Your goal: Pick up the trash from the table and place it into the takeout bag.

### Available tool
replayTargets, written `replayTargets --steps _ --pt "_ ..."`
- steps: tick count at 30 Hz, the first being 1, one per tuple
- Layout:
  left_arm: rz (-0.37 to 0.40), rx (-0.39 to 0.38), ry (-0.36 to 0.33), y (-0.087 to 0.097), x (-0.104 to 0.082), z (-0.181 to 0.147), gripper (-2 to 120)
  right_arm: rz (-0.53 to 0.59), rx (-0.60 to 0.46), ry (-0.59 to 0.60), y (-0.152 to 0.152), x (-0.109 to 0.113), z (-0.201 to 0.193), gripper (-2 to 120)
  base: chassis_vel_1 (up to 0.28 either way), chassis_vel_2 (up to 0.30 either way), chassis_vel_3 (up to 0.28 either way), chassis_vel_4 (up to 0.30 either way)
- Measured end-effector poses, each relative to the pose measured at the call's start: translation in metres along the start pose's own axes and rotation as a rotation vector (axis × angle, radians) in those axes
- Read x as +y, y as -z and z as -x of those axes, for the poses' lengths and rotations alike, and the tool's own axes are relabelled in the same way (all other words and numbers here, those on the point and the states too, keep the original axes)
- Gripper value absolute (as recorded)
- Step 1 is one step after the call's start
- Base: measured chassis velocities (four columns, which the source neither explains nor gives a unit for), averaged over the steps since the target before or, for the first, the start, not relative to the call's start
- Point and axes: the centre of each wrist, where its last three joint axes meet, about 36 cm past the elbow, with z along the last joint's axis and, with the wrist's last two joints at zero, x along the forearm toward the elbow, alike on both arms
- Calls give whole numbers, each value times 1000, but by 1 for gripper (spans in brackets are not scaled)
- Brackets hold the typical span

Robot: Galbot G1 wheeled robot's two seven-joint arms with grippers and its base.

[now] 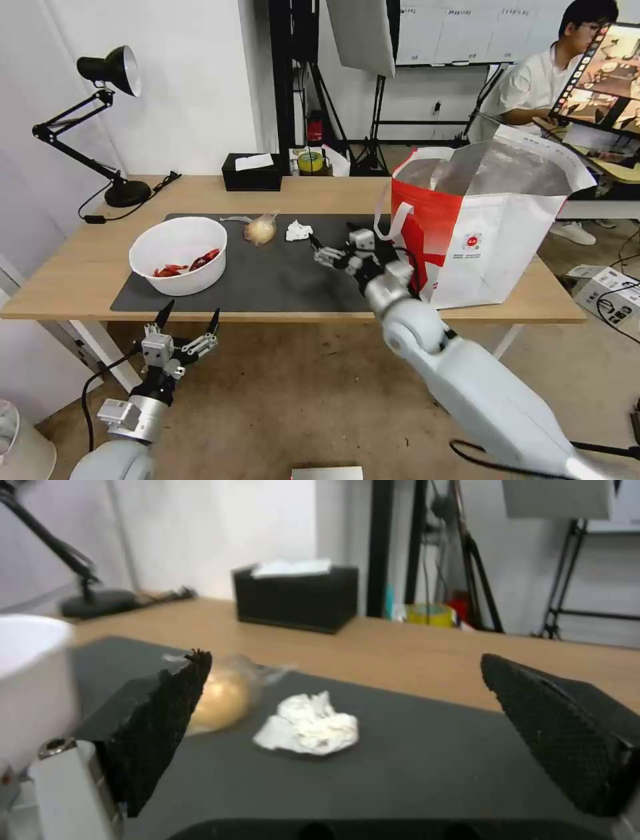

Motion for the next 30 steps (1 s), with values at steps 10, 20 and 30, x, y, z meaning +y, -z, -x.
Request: replayTargets --steps 10,20,30 --pt "-3 3 0 -1 -1 0 100 4 116 -79 1 16 69 100 0 0 0 0" --pt "-22 -8 -3 -1 -8 -1 100 -42 250 -114 10 42 150 100 0 0 0 0" --pt "-22 -9 1 -6 -6 -3 100 -64 342 -133 7 50 163 100 0 0 0 0"
